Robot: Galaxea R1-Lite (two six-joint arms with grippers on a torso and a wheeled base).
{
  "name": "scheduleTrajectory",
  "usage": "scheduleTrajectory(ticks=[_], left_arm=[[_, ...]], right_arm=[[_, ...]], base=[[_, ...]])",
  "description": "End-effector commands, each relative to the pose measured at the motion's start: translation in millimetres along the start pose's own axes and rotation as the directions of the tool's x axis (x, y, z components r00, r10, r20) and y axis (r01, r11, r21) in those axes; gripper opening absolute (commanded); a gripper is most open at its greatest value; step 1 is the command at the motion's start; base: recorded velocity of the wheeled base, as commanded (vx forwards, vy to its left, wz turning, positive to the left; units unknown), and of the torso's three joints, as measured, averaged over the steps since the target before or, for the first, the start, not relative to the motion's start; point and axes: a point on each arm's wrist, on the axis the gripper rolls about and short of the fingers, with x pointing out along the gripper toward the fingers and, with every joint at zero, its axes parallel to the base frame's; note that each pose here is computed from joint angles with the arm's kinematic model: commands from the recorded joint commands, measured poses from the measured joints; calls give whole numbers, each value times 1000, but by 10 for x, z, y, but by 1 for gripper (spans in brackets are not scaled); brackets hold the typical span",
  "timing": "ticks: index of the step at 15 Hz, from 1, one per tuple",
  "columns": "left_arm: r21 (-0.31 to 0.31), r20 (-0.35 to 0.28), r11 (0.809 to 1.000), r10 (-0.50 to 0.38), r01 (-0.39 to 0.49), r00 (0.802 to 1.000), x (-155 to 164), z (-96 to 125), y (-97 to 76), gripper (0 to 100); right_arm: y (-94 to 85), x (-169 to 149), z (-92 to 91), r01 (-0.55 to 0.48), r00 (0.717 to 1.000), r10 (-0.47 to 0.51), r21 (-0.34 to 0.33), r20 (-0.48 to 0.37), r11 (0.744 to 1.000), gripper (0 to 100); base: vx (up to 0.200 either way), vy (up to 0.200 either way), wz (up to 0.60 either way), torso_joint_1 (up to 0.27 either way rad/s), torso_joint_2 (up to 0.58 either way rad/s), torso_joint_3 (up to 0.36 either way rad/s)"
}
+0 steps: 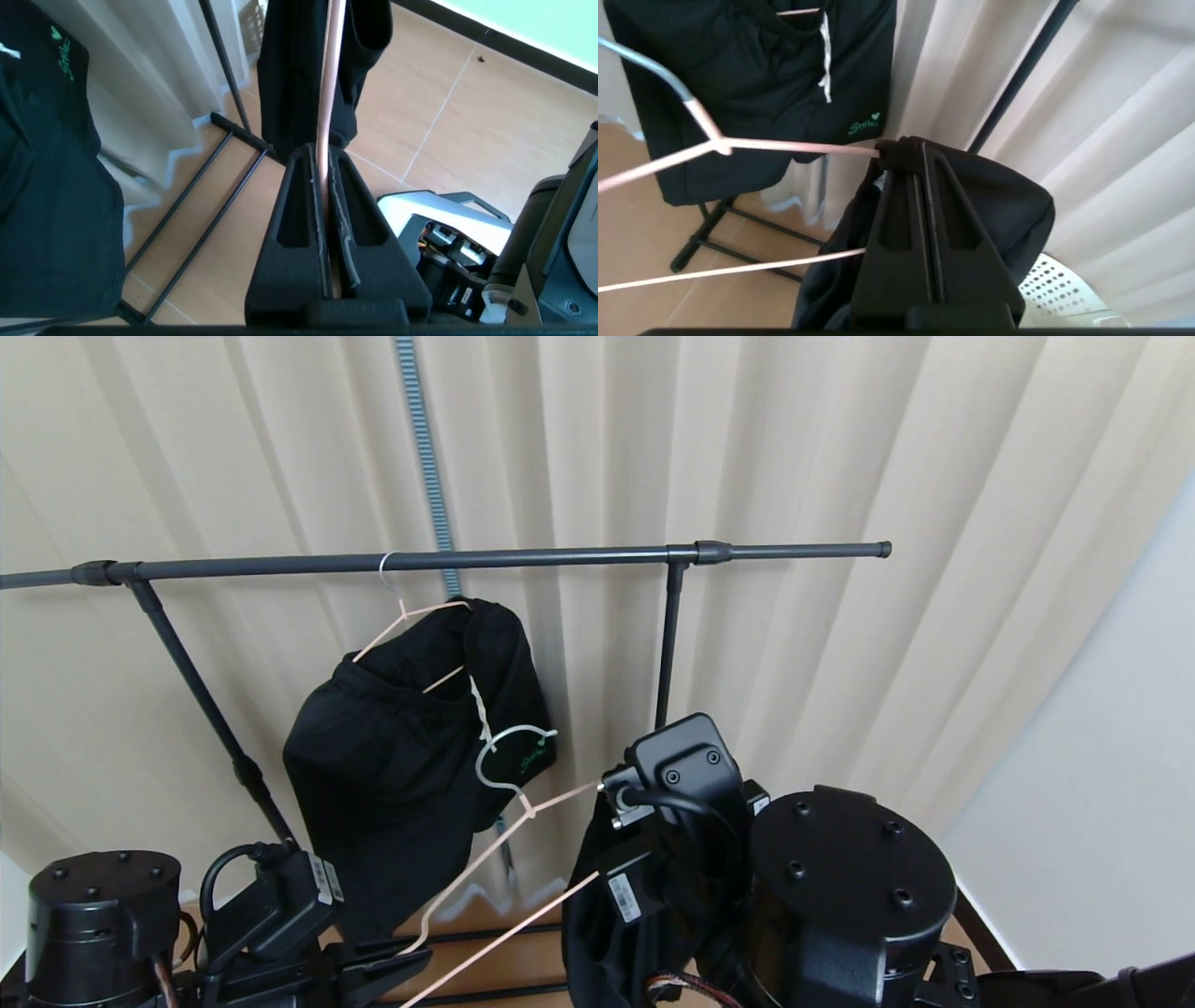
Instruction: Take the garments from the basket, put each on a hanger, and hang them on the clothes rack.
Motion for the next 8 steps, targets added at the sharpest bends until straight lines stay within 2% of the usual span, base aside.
scheduleTrajectory(ticks=[1,8], left_arm=[[2,-2,1000,-5,5,1000,-1,-6,-11,0],[5,-5,1000,-17,17,1000,-4,-17,-42,0]], right_arm=[[28,4,19,-7,1000,7,23,6,1000,0],[41,-70,140,-96,995,92,114,47,989,0]], base=[[0,0,0,0,0,0],[0,0,0,0,0,0]])
